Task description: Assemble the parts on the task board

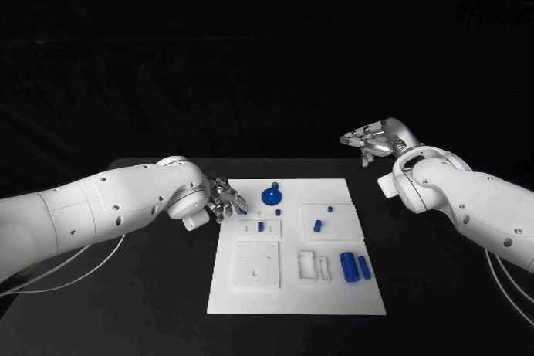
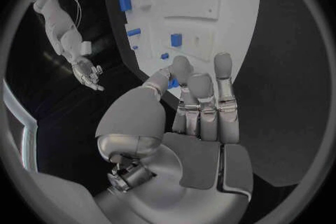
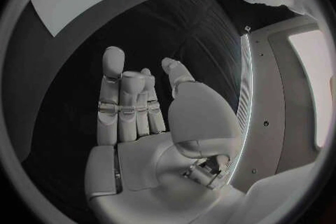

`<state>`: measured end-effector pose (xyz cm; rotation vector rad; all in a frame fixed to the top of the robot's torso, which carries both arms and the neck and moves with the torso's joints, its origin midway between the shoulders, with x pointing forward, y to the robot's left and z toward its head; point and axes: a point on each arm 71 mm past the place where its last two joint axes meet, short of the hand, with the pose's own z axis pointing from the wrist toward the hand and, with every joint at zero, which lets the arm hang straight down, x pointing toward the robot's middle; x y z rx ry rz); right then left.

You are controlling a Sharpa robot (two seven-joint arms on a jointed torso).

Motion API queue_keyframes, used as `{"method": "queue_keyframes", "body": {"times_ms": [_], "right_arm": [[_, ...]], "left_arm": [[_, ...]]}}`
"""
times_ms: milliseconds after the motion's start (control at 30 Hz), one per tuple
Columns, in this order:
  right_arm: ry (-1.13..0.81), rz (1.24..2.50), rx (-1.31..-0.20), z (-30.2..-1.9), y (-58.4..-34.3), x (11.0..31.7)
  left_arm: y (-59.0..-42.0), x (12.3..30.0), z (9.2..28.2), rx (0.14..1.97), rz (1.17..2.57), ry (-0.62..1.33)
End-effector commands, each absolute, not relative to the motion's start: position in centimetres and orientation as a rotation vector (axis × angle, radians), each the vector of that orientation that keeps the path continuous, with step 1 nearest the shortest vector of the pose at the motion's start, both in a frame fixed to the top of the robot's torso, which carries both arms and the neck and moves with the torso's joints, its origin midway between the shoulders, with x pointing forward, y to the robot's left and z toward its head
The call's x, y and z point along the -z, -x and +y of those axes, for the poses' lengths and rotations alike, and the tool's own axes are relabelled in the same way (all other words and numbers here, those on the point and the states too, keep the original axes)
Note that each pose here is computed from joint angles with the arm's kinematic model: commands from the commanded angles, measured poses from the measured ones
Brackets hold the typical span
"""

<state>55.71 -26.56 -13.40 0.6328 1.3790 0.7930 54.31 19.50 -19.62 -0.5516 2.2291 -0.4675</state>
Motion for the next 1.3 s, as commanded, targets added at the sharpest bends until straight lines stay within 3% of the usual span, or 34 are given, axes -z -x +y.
{"method": "queue_keyframes", "body": {"times_ms": [33, 733, 1300], "right_arm": [[-0.623, 1.388, -0.804, -26.5, -55.7, 13.5], [-0.624, 1.397, -0.802, -26.6, -55.6, 13.7], [-0.624, 1.397, -0.802, -26.6, -55.6, 13.7]], "left_arm": [[-54.3, 19.2, 19.5, 0.436, 2.11, 0.548], [-52.5, 21.1, 17.6, 0.403, 2.123, 0.433], [-51.9, 22.3, 17.1, 0.383, 2.158, 0.385]]}}
